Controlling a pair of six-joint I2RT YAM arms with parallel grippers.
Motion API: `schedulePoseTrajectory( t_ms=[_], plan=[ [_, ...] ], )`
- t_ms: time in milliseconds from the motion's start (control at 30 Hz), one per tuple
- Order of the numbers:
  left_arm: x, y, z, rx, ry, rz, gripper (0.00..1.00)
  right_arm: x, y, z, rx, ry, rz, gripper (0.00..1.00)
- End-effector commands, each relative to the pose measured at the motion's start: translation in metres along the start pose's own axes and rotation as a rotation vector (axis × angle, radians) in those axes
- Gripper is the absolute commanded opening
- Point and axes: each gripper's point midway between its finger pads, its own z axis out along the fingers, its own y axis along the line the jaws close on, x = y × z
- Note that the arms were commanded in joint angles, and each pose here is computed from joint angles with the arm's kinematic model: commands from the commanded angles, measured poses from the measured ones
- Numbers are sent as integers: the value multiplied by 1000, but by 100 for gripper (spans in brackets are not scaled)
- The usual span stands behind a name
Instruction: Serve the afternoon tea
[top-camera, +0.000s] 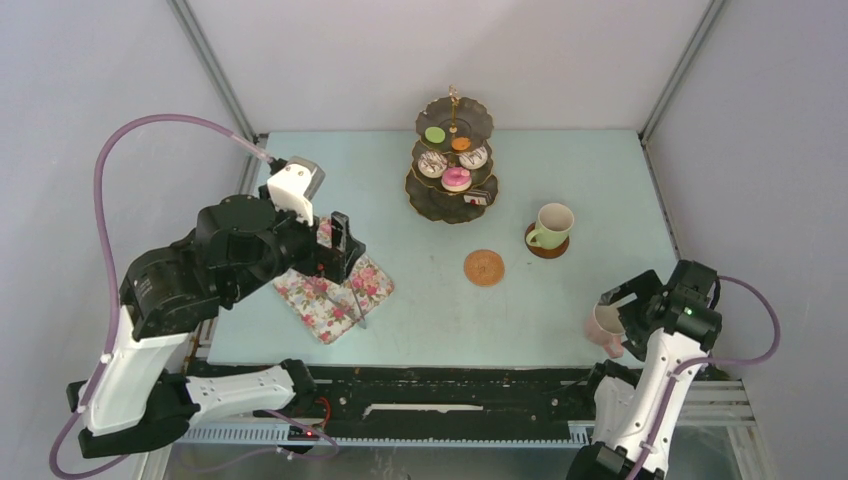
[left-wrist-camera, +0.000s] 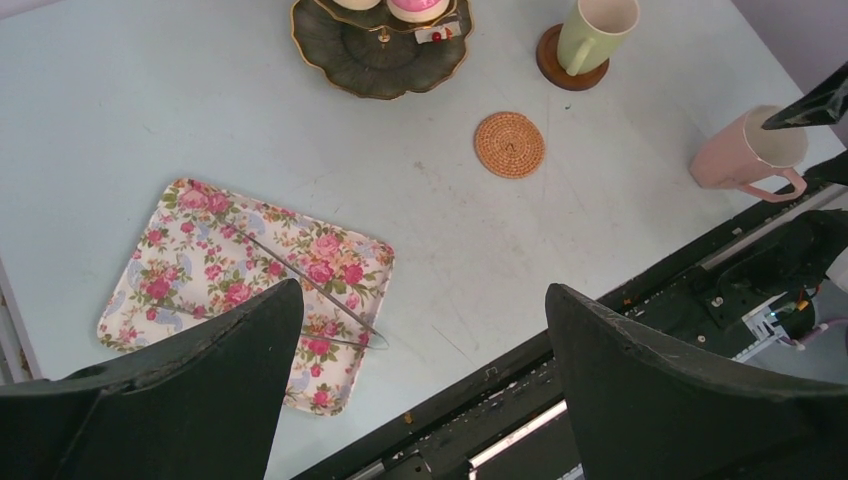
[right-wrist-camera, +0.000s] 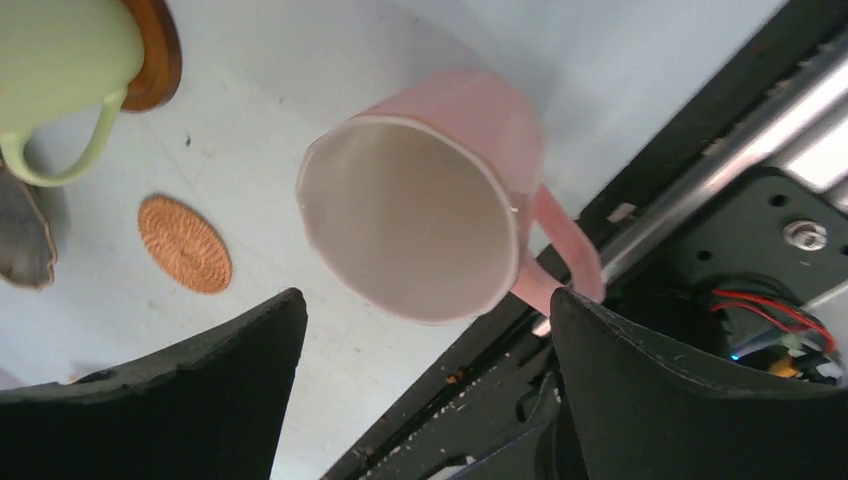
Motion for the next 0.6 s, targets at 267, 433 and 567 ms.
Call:
schedulePoseTrajectory(
  t_ms=[267,433,567],
  plan=[
    [-3,-5,0,25,-16,-6,98,-7,-13,24,88,13,49,64],
    [-3,2,-1,-8,-25,-2,98,-7,-18,27,116,-13,63,60],
    [1,0,1,2,-16,3,98,-4,-21,34,161,26,62,60]
  ],
)
